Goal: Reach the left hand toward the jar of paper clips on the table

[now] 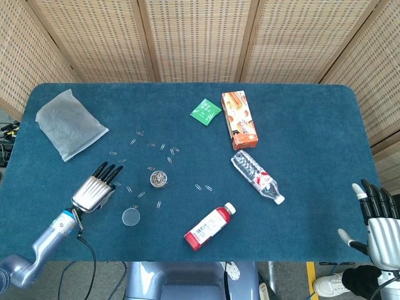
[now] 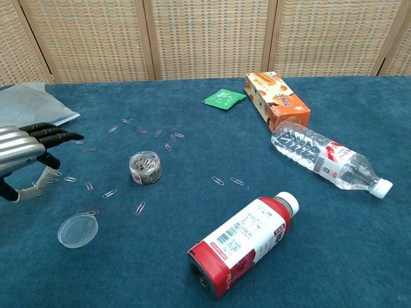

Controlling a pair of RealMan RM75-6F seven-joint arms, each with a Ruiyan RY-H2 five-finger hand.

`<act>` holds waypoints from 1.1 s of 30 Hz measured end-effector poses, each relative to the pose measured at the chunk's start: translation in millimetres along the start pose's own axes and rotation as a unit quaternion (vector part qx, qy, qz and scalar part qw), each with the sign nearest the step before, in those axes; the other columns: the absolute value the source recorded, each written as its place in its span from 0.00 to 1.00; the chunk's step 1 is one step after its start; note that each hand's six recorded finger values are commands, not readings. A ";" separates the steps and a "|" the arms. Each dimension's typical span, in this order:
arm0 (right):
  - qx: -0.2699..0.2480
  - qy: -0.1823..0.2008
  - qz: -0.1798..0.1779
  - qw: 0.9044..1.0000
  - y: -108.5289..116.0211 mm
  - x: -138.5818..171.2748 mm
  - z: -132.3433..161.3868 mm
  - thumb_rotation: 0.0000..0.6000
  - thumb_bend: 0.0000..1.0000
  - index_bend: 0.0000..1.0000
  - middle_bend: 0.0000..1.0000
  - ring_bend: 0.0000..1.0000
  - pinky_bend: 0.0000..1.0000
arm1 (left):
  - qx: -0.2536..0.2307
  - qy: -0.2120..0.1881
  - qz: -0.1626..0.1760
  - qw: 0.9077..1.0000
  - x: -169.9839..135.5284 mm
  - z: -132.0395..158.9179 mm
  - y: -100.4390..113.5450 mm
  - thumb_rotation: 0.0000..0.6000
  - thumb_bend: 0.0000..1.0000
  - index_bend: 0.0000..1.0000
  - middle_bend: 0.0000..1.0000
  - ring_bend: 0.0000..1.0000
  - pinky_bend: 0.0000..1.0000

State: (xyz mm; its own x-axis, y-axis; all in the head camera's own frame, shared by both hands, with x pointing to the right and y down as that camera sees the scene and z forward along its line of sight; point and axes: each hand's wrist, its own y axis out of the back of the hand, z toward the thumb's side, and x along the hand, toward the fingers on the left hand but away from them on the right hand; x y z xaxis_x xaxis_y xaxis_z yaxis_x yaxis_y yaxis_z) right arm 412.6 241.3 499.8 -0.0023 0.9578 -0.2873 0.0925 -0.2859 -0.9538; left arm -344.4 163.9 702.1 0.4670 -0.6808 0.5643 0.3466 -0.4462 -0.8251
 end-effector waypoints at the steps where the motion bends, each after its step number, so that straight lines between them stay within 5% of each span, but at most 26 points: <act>1: 0.001 0.000 -0.001 1.000 0.4 0.1 0.2 1.00 0.00 0.00 0.00 0.00 0.00 | -0.007 0.000 0.009 1.000 1.5 1.4 7.1 1.00 0.39 0.74 0.00 0.00 0.00; 6: 0.002 0.001 0.000 1.000 0.0 0.1 0.8 1.00 0.00 0.00 0.00 0.00 0.00 | -0.044 -0.002 0.053 0.998 15.3 10.5 48.6 1.00 0.39 0.74 0.00 0.00 0.00; 12: 0.003 -0.002 0.004 1.000 -2.2 -1.8 -0.1 1.00 0.00 0.00 0.00 0.00 0.00 | -0.076 0.007 0.057 0.995 43.7 22.1 77.6 1.00 0.39 0.74 0.00 0.00 0.00; 24: -0.001 -0.020 0.009 1.000 -3.7 -8.5 -9.7 1.00 0.00 0.00 0.00 0.00 0.00 | -0.057 0.009 0.013 0.998 108.8 84.9 72.1 1.00 0.39 0.74 0.00 0.00 0.00; 33: -0.001 -0.020 0.010 1.000 -3.5 -7.8 -9.5 1.00 0.00 0.00 0.00 0.00 0.00 | -0.057 0.015 0.013 0.998 121.7 95.5 74.2 1.00 0.39 0.74 0.00 0.00 0.00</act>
State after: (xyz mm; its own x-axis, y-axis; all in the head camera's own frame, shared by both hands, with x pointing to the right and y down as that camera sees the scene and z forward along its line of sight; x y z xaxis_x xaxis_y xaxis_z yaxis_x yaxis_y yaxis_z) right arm 421.7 235.1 506.2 -0.0403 0.9502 -0.3089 0.0949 -0.3042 -0.9479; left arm -184.1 103.4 712.1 0.4489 -0.7094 0.5434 0.2397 -0.4903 -0.8380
